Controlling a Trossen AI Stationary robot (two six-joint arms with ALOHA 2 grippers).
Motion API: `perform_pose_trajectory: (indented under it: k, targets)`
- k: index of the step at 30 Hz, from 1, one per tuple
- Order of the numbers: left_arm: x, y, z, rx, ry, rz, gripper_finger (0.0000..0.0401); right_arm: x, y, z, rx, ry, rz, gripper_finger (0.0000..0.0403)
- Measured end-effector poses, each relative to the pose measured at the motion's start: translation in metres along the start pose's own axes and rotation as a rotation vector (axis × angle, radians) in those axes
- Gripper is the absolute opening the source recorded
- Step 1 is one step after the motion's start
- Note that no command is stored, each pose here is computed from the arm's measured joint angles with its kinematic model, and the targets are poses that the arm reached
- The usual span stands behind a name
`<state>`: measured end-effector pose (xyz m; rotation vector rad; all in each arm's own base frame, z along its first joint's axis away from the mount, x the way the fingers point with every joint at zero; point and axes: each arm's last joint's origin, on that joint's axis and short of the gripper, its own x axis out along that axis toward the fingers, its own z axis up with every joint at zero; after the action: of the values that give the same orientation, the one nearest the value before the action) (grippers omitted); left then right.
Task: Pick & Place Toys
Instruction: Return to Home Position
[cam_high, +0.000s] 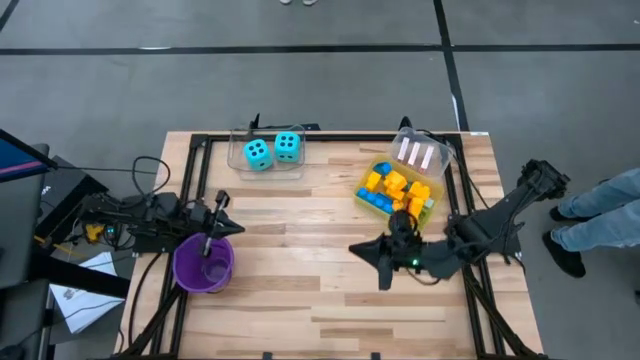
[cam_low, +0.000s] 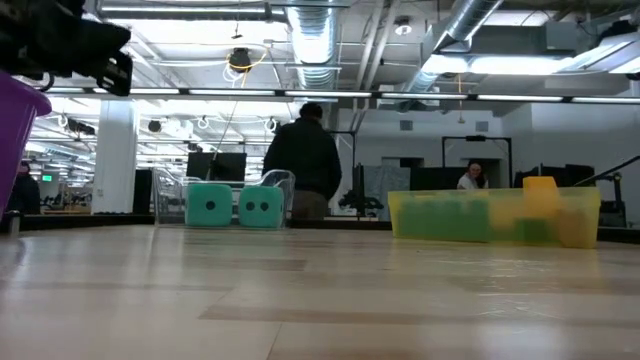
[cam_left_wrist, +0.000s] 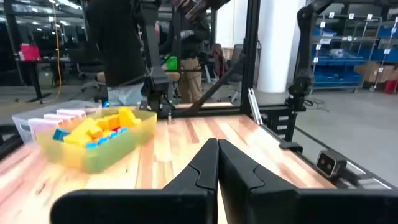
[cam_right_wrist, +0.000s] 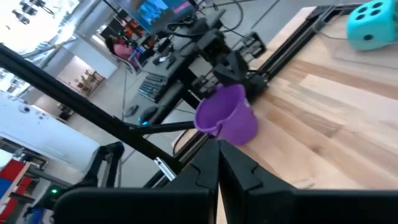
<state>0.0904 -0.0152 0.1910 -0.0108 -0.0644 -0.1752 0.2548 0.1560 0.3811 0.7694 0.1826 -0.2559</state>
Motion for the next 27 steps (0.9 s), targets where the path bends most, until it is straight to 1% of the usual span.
perform_pose_trajectory:
  k: [4, 6, 8, 12, 15, 21, 25, 27]
  targets:
    - [0.002, 0.000, -0.011, -0.001, 0.020, -0.003, 0.0000, 0.009, 0.007, -0.011, 0.019, -0.016, 0.028, 0.0000]
    - [0.003, 0.000, -0.015, 0.000, -0.003, -0.003, 0.0000, 0.009, 0.009, -0.014, 0.023, -0.019, 0.038, 0.0000]
    - [0.004, 0.000, -0.021, 0.001, 0.011, -0.003, 0.0000, 0.011, 0.012, -0.017, 0.037, -0.028, 0.053, 0.0000]
    - [0.005, 0.000, -0.022, 0.006, 0.029, -0.003, 0.0000, 0.012, 0.014, -0.020, 0.041, -0.040, 0.052, 0.0000]
    - [0.005, 0.000, -0.023, 0.003, 0.037, -0.002, 0.0000, 0.011, 0.017, -0.018, 0.034, -0.054, 0.073, 0.0000]
    - [0.006, 0.000, -0.025, -0.025, 0.055, -0.001, 0.0003, 0.017, 0.018, -0.008, -0.057, -0.098, 0.103, 0.0000]
    - [0.008, 0.000, -0.024, -0.025, 0.049, -0.003, 0.0003, 0.032, 0.010, 0.004, -0.147, -0.052, 0.136, 0.0000]
    - [0.008, 0.000, -0.024, -0.025, 0.049, -0.003, 0.0002, 0.046, 0.004, 0.009, -0.201, -0.040, 0.141, 0.0000]
